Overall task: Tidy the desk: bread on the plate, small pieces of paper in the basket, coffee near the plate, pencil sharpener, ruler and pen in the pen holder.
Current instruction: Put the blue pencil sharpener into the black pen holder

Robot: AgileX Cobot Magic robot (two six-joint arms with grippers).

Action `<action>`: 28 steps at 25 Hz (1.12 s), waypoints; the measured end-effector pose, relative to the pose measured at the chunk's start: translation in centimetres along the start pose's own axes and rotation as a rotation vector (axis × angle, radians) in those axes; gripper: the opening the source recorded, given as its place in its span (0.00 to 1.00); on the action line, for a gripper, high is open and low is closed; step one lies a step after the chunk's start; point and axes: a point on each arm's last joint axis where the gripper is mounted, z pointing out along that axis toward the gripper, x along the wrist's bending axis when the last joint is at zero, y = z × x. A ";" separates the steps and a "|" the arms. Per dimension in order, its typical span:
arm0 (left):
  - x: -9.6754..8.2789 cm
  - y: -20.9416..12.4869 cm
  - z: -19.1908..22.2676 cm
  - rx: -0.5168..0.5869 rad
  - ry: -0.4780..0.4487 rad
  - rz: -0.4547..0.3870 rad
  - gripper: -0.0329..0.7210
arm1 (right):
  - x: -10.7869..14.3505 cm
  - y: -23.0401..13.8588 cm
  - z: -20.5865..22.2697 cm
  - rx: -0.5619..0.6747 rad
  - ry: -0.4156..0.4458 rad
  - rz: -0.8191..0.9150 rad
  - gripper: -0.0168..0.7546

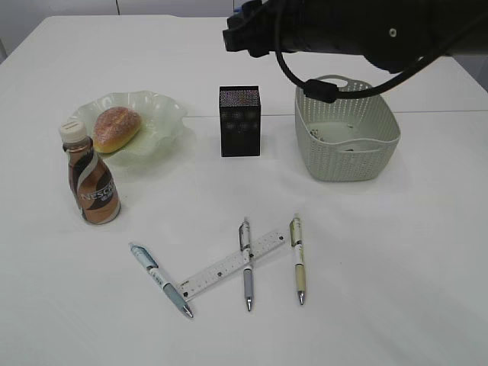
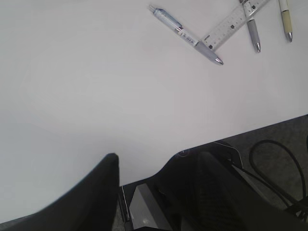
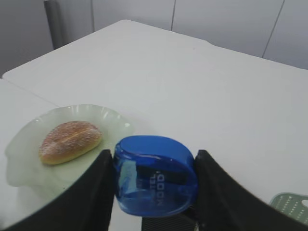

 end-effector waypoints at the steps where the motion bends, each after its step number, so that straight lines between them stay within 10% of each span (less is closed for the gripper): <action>1: 0.0 0.0 0.0 0.000 0.000 0.000 0.55 | -0.5 -0.4 0.6 -0.008 -0.009 0.006 0.48; 28: 0.2 0.0 0.0 -0.002 0.023 0.006 0.55 | -3.9 -7.5 11.5 -0.195 -0.045 0.032 0.48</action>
